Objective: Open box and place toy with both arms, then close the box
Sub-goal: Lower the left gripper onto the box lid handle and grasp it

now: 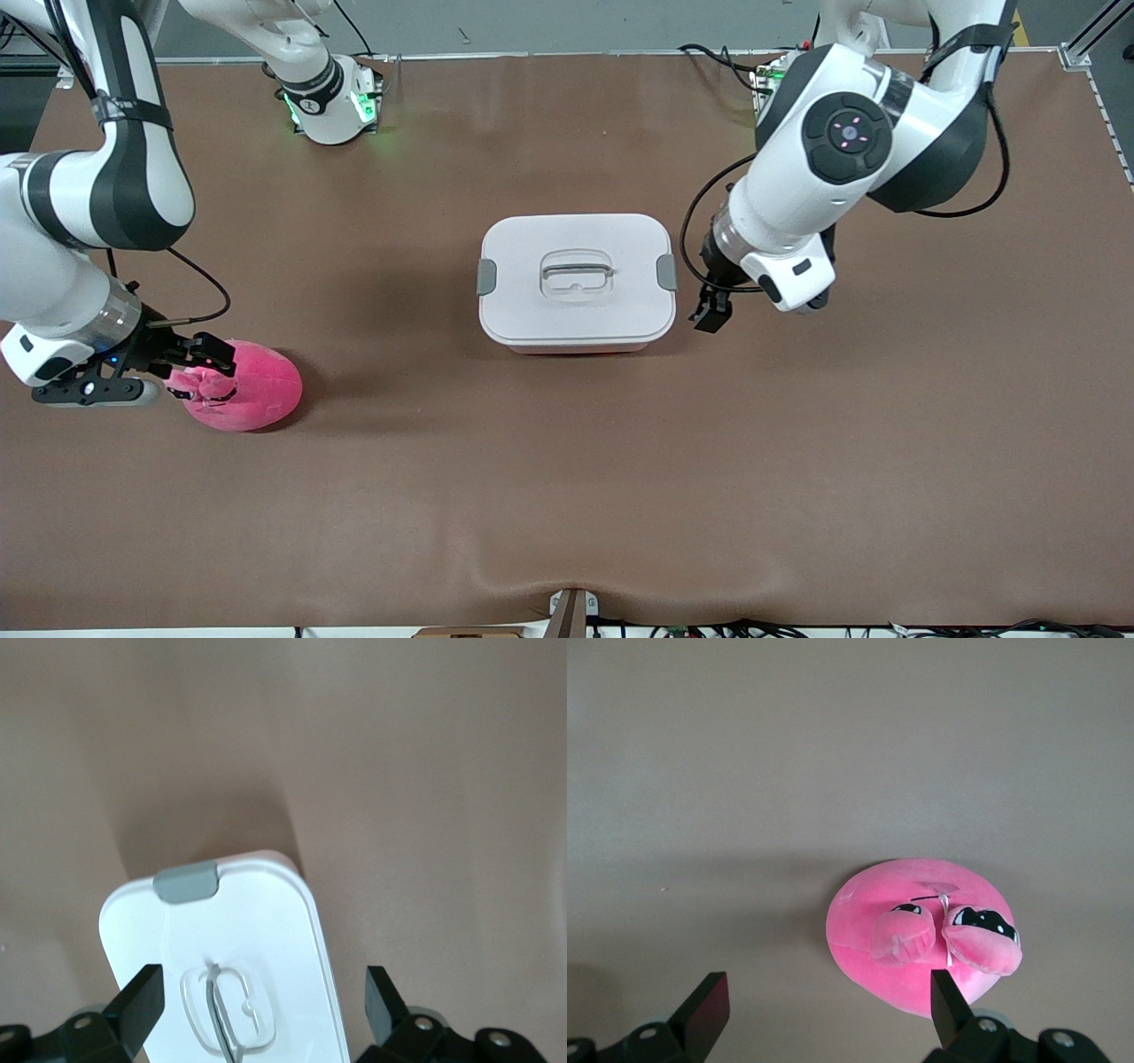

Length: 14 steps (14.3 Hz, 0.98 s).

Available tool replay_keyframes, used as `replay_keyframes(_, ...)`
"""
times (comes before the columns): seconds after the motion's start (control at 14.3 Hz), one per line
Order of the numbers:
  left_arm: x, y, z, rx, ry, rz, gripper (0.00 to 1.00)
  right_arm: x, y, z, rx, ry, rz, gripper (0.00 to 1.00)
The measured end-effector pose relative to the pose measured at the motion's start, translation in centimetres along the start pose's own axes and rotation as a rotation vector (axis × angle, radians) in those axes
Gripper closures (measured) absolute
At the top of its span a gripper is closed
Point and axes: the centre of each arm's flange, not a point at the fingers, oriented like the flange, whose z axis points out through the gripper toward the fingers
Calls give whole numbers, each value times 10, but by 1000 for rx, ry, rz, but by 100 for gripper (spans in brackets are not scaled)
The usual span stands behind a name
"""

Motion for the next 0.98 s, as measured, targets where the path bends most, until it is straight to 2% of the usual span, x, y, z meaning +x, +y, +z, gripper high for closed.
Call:
replay_keyframes(0.14,-26,-4,19,8,10,-62,0,0,-1,-1,0,2,-2,0)
replay_keyframes(0.35,-67,-15,52,-5,90,-135,0,0,-15,0,4,-1,-24,0)
replay_keyframes(0.63,-91,-26,65,0,102,-180,0,0,-5,1,-18,-7,-20,0)
replay_keyframes(0.98,-114,-34,90,15,83,-255,0,-12,29,9,-39,-112,15,0)
